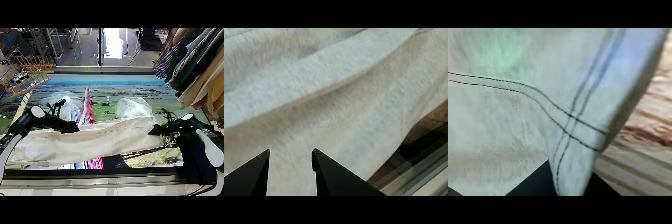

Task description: Fold the clothes and pants, and hang the long-sleeved shirts on hangers.

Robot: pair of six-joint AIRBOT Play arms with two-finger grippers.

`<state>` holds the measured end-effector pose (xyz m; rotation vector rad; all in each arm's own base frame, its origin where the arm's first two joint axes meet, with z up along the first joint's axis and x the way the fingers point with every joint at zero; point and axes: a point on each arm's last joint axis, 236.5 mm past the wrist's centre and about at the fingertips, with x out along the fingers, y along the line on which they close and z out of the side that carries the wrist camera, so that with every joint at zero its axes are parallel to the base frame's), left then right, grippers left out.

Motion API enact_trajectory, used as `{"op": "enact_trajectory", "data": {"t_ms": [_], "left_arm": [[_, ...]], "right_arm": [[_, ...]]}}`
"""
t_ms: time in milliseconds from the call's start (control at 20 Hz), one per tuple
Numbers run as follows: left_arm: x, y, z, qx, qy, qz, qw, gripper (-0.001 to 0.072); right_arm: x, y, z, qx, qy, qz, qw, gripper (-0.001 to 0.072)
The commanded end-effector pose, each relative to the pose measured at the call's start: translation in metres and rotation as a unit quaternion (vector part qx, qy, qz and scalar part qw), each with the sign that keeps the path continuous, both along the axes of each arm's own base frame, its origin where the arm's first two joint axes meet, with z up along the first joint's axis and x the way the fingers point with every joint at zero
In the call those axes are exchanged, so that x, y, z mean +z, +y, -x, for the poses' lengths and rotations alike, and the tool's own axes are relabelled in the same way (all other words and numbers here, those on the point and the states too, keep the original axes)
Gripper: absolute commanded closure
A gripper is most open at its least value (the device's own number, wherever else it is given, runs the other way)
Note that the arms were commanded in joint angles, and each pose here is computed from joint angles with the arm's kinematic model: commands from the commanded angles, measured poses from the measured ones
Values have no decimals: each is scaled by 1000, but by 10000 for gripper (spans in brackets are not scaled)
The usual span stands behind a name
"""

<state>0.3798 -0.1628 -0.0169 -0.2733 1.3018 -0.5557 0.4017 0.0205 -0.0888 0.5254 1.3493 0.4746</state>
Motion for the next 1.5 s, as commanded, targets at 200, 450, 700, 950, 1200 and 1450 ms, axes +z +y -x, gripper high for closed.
{"op": "enact_trajectory", "data": {"t_ms": [200, 450, 700, 950, 1200, 1450], "left_arm": [[-45, -58, 27, -73, 42, -8, 996, 437], [-69, -62, 35, -81, 71, -15, 994, 572], [-27, -35, 20, -69, 64, 1, 996, 588], [36, 21, 15, -28, 36, 16, 999, 588], [54, 54, 22, -1, 41, 20, 999, 588], [43, 72, 34, -11, 62, -22, 998, 588]], "right_arm": [[126, -149, 4, -144, -83, 296, 941, 680], [187, -67, 7, -79, -125, 243, 959, 680], [173, 137, 42, 78, -85, 147, 982, 679], [108, 322, 93, 200, -95, 110, 969, 679], [43, 417, 123, 250, -53, 75, 964, 487], [122, 299, 43, 223, -111, 168, 954, 246]]}}
